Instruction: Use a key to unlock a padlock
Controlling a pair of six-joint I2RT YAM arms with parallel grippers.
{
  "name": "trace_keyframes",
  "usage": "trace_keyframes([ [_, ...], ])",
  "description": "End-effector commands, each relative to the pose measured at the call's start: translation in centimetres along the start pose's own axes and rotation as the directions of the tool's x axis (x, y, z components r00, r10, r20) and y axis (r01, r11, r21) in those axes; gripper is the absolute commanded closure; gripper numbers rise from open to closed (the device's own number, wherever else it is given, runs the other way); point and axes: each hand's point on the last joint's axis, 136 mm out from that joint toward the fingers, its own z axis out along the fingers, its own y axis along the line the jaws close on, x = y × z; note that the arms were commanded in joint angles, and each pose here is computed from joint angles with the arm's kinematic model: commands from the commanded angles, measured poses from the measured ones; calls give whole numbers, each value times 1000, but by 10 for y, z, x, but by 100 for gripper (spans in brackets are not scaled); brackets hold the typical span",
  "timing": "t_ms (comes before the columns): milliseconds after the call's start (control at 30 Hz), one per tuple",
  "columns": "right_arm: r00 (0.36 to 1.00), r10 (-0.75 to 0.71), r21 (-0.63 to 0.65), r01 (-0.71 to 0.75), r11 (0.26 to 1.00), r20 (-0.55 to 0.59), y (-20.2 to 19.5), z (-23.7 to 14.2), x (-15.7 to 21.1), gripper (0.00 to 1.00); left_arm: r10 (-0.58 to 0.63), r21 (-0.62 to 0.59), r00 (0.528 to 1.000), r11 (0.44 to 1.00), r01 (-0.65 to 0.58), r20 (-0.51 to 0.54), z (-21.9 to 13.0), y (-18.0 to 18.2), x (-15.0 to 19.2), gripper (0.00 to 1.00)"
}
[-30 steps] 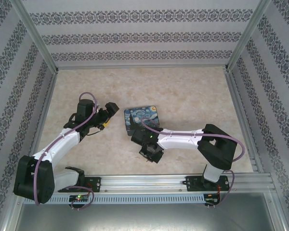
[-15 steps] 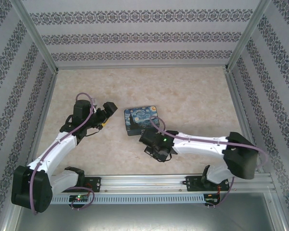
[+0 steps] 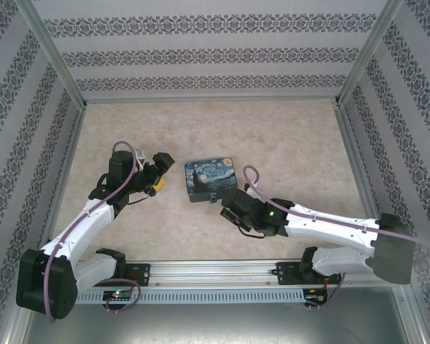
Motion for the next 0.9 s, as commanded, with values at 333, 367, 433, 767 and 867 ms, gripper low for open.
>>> trace_keyframes([
  [333, 968, -57, -398, 153, 905, 243, 85, -34, -67, 100, -173, 206, 982, 961, 185, -74, 12, -62, 10, 7],
  [367, 963, -68, -411, 174, 895, 260, 90, -37, -70, 100, -184, 212, 980, 957, 198, -81, 14, -66, 11, 8],
  [433, 958, -67, -447, 191, 874, 278, 100, -41, -76, 100, -209, 215, 973, 950, 225, -95, 19, -74, 14, 11],
  [767, 902, -163, -601, 392, 697, 399, 161, -67, -87, 100, -346, 291, 926, 879, 377, -154, 43, -113, 16, 27],
  [867, 882, -192, -621, 444, 646, 431, 174, -73, -87, 100, -351, 319, 922, 866, 386, -163, 49, -128, 14, 32],
])
